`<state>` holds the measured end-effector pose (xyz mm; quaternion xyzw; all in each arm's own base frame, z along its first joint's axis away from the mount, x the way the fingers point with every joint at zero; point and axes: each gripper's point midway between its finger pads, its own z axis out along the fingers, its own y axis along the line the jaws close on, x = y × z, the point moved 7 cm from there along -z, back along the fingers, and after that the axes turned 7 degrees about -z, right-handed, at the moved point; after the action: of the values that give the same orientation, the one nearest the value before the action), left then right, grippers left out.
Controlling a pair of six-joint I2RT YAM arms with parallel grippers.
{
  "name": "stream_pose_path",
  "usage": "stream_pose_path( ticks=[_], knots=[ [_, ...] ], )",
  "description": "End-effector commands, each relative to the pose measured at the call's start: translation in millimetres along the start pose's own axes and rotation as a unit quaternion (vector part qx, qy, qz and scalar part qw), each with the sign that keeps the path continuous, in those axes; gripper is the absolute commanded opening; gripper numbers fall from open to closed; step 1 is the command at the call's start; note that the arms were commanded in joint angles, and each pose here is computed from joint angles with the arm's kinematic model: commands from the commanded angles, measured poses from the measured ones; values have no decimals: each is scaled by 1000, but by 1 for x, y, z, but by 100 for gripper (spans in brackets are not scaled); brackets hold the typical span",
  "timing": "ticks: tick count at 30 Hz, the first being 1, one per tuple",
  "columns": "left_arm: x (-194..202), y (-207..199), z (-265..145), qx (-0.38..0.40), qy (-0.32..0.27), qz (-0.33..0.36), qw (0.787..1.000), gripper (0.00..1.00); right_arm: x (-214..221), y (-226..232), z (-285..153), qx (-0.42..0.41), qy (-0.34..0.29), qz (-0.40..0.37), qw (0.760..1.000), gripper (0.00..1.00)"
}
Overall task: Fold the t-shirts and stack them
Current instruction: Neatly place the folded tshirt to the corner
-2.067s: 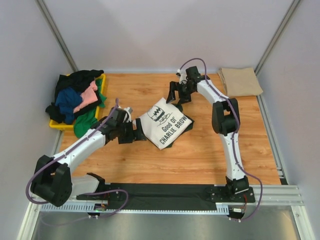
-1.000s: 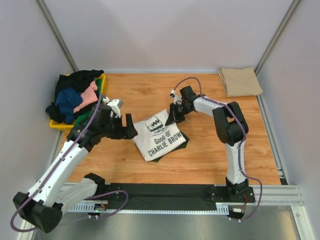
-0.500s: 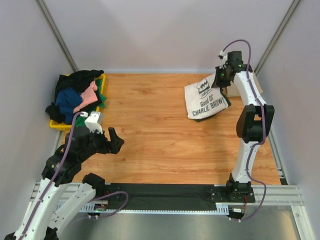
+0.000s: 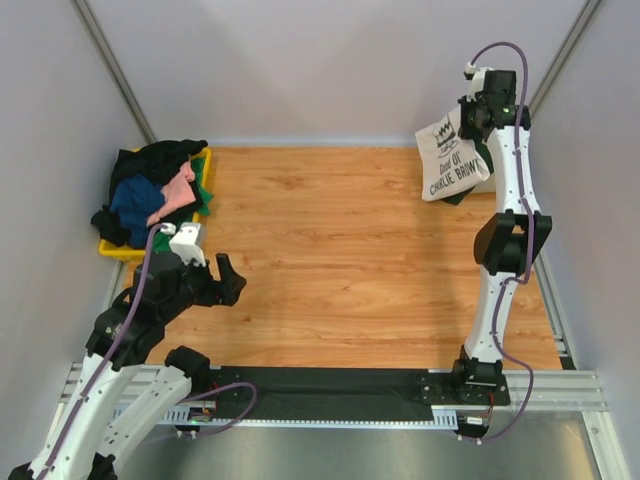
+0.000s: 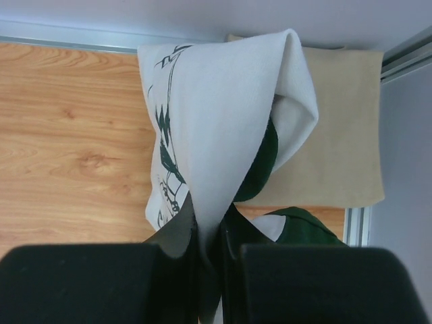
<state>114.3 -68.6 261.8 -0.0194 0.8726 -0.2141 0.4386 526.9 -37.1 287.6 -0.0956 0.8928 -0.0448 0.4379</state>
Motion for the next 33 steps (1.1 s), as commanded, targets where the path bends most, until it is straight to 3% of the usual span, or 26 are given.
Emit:
stream_pose_path(
  ticks=[1, 17, 26, 33],
  knots=[
    [-6, 0, 2, -7, -12, -1, 1000, 90, -18, -22, -7, 38, -37, -27, 998, 0],
    [-6, 0, 5, -10, -6, -1, 1000, 88, -26, -75, 7, 78, -92, -44, 992, 0],
    [-6, 0, 6, -13, -3, -2, 1000, 89, -12, -96, 49, 83, -111, -66, 988, 0],
    [-5, 1, 10, -22, 5, -4, 1000, 89, 3, -128, 96, 149, -136, -102, 974, 0]
  ],
)
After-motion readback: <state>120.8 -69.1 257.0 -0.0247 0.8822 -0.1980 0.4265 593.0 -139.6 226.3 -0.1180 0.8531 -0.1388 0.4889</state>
